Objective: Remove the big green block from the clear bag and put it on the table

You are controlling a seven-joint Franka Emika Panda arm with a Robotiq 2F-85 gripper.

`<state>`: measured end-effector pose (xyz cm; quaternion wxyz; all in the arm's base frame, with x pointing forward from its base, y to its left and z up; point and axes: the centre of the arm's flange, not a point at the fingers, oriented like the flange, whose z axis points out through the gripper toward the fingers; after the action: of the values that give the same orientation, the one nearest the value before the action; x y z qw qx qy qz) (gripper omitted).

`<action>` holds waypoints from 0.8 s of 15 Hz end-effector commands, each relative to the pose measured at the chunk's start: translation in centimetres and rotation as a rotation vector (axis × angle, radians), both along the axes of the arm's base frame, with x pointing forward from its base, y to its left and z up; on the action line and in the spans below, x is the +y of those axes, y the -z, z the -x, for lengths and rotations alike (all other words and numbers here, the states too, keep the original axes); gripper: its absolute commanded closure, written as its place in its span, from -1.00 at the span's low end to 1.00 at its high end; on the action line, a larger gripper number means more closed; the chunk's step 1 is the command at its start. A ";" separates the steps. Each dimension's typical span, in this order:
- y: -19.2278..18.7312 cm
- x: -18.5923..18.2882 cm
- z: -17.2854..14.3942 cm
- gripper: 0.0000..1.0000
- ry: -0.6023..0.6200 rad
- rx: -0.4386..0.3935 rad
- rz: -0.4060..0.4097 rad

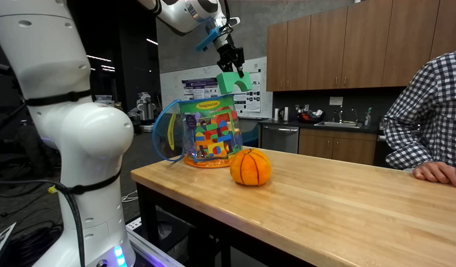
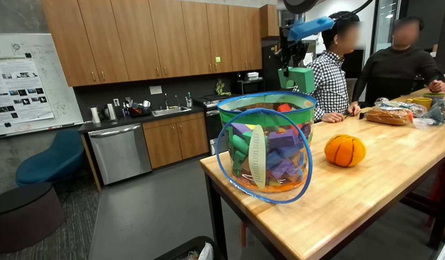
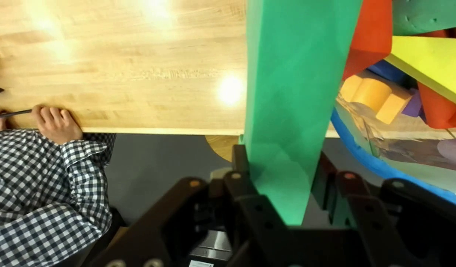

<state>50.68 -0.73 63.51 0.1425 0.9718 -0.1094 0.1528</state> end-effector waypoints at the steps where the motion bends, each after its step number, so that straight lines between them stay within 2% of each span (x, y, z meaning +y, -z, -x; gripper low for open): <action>1: 2.0 -2.0 1.6 0.65 0.010 0.005 -0.041; 12: 8.8 -6.0 1.9 0.65 0.038 0.022 -0.117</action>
<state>49.59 -5.69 56.34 0.1097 0.9756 -0.1418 0.1267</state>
